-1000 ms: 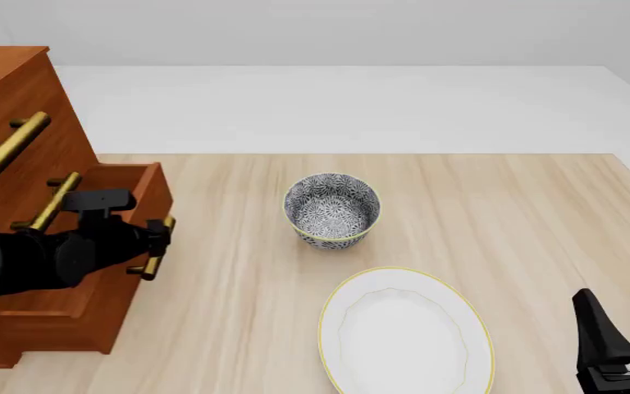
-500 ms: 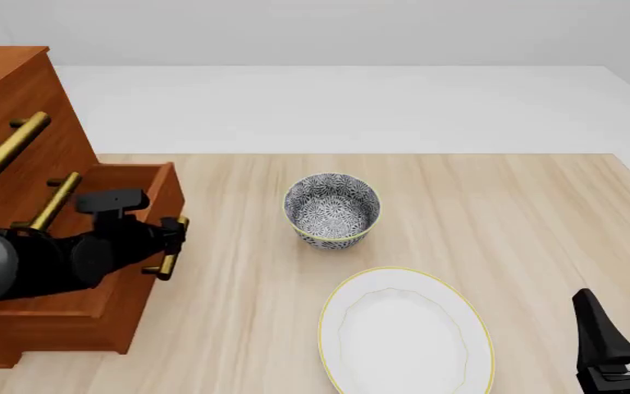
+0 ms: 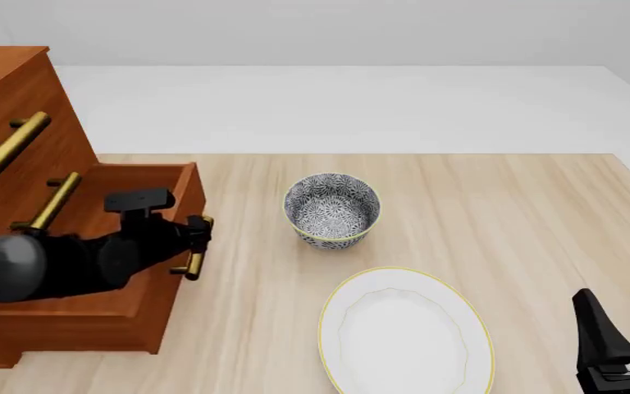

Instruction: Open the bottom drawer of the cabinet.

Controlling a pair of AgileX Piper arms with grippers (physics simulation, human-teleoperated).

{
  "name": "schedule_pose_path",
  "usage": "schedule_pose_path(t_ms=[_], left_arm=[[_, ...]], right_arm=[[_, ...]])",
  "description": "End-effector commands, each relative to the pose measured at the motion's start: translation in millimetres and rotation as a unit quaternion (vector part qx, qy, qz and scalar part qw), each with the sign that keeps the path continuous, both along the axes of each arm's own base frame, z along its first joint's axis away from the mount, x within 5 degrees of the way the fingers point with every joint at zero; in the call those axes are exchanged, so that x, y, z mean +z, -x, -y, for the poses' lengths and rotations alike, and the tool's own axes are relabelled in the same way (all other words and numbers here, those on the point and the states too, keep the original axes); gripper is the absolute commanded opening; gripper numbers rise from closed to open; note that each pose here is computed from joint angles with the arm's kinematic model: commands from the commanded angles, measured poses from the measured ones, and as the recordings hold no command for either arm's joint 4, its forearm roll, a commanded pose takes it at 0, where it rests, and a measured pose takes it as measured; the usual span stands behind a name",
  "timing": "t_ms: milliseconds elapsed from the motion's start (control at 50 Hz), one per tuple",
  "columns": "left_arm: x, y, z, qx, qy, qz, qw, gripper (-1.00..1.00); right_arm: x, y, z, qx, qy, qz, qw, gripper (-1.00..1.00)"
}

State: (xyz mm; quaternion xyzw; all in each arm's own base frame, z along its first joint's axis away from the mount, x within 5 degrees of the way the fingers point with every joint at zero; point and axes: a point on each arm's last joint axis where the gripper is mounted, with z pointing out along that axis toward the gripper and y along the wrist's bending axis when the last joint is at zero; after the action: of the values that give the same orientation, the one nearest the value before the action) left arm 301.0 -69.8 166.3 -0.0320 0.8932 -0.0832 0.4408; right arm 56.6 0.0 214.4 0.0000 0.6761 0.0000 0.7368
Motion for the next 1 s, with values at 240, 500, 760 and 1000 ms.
schedule_pose_path(t_ms=[240,500,760,1000], left_arm=[[-147,27,28,-0.094,-0.060,-0.236,0.9655,1.00],[-147,29,35,-0.100,-0.058,-0.234,0.9653,1.00],[-149,30,46,-0.112,-0.058,-0.235,0.9639,1.00],[-152,41,61,-0.123,-0.051,-0.239,0.9619,1.00]], right_arm=[[0,0,0,0.000,0.000,0.000,1.0000,1.00],[0,0,0,0.000,0.000,0.000,1.0000,1.00],[0,0,0,0.000,0.000,0.000,1.0000,1.00],[0,0,0,0.000,0.000,0.000,1.0000,1.00]])
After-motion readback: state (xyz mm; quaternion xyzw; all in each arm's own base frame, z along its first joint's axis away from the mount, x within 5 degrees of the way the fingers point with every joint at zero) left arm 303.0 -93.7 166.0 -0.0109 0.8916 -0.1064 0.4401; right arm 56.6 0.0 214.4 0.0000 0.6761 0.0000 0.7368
